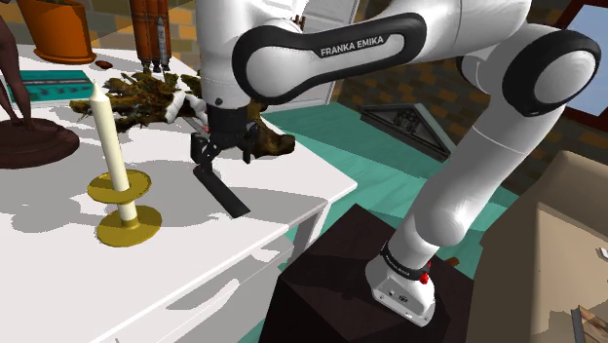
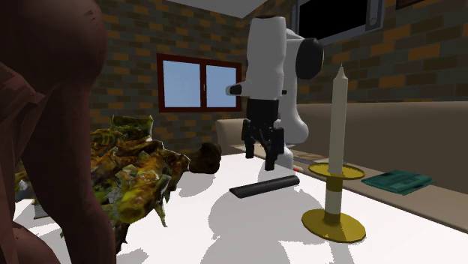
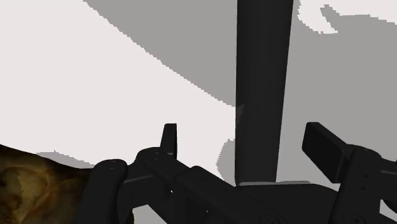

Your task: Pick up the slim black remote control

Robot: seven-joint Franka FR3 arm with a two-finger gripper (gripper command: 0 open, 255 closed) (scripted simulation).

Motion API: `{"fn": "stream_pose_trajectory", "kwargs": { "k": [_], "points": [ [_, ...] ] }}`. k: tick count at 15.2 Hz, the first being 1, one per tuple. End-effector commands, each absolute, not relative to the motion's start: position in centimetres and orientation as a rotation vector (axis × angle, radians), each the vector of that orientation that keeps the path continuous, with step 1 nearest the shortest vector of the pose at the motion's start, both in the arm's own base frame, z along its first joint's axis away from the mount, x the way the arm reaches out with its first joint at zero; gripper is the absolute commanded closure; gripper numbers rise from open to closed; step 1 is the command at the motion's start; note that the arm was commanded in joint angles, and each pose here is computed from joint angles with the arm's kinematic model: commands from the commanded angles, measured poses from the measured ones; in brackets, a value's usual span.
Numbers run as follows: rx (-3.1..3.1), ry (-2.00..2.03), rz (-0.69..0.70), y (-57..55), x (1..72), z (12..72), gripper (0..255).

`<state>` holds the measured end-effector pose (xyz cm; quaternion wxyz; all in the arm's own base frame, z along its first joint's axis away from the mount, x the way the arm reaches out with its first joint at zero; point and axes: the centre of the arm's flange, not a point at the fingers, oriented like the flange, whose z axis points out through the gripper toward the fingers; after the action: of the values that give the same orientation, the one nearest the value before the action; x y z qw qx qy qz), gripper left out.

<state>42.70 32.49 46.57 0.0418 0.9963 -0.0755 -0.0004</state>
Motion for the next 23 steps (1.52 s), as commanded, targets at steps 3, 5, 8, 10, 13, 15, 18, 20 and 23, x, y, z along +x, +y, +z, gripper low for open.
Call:
{"fn": "stream_pose_trajectory", "kwargs": {
  "k": [3, 5, 8, 10, 13, 15, 18, 20, 23],
  "points": [
    [3.049, -0.257, 0.006, 34.8, 44.1, 45.5, 0],
    [3.049, -0.257, 0.006, 34.8, 44.1, 44.4, 0],
    [3.049, -0.257, 0.006, 34.8, 44.1, 42.8, 0],
    [3.049, -0.257, 0.006, 34.8, 44.1, 42.0, 0],
    [3.049, -0.257, 0.006, 34.8, 44.1, 42.0, 255],
    [3.049, -0.257, 0.006, 34.8, 44.0, 42.0, 255],
    [3.049, -0.257, 0.006, 34.8, 44.1, 42.0, 255],
    [3.049, -0.257, 0.006, 34.8, 44.1, 41.9, 255],
    [3.049, -0.257, 0.006, 34.8, 44.1, 43.1, 255]
  ]
}}
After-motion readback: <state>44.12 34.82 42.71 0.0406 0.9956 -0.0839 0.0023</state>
